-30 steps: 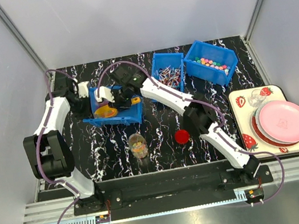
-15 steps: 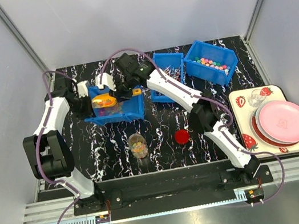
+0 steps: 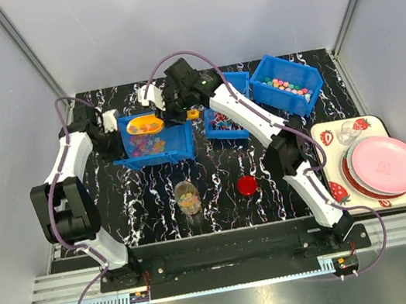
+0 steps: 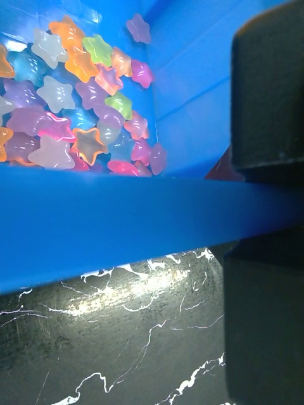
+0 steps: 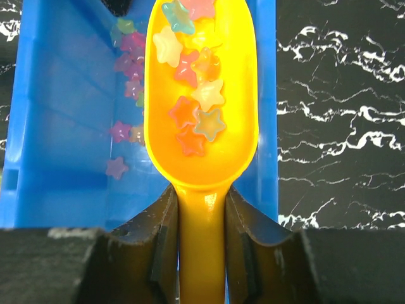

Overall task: Pack the candies
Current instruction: Scoop the fake candies from the storage box, then place the fake candies in the packing bottle.

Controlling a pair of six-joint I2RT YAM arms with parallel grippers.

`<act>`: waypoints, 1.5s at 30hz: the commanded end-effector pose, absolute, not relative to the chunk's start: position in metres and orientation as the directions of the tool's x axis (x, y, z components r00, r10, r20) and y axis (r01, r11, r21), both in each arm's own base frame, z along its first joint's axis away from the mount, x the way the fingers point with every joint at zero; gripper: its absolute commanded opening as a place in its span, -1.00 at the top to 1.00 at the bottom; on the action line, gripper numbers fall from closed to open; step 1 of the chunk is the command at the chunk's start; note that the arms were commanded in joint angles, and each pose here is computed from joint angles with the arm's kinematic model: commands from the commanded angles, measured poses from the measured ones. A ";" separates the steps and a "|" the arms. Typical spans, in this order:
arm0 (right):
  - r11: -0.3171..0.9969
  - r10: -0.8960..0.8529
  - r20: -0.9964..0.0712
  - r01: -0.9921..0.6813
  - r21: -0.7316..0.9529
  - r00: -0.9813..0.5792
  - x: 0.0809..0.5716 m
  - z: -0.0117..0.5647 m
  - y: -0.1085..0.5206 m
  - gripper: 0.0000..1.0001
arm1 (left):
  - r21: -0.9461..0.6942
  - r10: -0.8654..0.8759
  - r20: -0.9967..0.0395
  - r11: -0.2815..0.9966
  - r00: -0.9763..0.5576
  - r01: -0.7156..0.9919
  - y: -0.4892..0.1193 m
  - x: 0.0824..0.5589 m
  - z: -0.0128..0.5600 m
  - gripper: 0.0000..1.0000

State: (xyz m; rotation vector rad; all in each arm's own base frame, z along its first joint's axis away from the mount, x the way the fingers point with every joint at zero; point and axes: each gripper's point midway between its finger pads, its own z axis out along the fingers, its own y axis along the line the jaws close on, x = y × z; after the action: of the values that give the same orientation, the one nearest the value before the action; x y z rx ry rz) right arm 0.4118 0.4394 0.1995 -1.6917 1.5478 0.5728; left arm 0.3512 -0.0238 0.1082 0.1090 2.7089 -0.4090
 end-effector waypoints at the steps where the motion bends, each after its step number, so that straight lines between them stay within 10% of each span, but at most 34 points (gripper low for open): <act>1: 0.086 -0.583 -0.783 -0.942 -0.325 0.217 0.426 0.260 0.415 1.00 | -0.289 0.030 -0.495 0.937 -0.868 0.197 -0.031 0.363 0.141 1.00; 45: 0.109 -0.687 -0.710 -0.943 -0.313 0.156 0.305 0.287 0.289 1.00 | -0.243 -0.029 -0.418 0.967 -0.908 0.081 0.004 0.368 0.109 1.00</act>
State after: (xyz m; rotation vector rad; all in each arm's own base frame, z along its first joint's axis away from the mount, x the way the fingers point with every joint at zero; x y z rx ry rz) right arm 0.3149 0.2883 0.2660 -1.6600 1.6900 0.4687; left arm 0.3450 0.0047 0.0880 0.0068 2.7916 -0.3385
